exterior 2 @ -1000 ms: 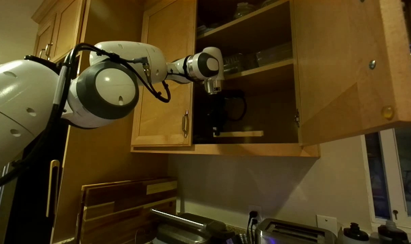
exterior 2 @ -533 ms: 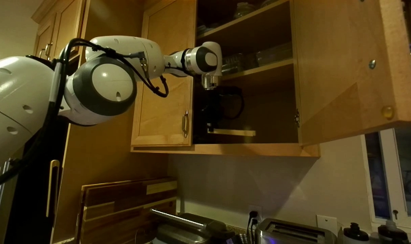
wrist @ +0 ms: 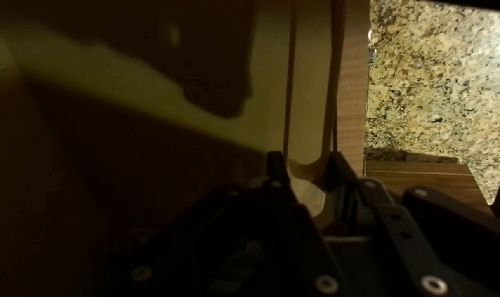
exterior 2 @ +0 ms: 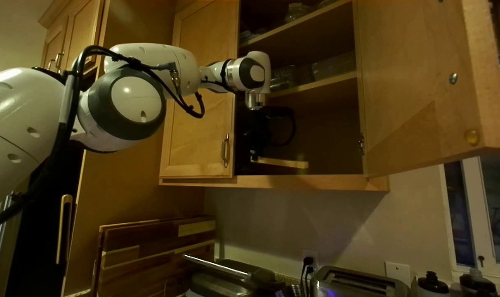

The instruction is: Take the wooden bar out of the top cupboard, put it on the refrigerator, then close the cupboard door

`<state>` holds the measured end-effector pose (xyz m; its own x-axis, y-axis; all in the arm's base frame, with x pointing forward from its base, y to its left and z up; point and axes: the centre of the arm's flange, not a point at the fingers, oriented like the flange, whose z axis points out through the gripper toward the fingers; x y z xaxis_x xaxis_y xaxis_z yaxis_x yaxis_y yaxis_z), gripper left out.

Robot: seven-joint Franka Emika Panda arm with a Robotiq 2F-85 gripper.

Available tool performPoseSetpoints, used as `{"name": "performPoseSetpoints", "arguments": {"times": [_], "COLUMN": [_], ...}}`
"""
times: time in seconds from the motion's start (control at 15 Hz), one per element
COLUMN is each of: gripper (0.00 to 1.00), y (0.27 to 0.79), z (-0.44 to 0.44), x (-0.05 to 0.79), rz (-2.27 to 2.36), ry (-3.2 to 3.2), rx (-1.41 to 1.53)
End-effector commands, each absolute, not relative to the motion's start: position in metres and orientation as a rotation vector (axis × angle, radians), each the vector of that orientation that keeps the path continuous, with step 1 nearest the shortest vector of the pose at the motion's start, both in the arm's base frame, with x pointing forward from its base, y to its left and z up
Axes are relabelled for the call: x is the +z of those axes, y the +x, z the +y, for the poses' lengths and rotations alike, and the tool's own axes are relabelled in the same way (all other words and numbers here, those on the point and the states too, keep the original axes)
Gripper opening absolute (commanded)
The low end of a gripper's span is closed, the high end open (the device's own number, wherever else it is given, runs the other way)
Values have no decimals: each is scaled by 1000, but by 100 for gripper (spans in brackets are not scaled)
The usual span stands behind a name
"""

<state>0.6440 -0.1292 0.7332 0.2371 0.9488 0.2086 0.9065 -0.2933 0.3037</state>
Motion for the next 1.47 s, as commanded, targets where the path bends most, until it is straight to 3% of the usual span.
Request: {"name": "performPoseSetpoints", "arguments": {"times": [0.0,0.53,1.4], "gripper": [7,7,7], "y": [597,633,565], "z": [-128,-141,-142], "x": [709,697,709], "rz": [1738,1491,1456], "ry": [2363,2395,2357], "rx": [599,632,716]}}
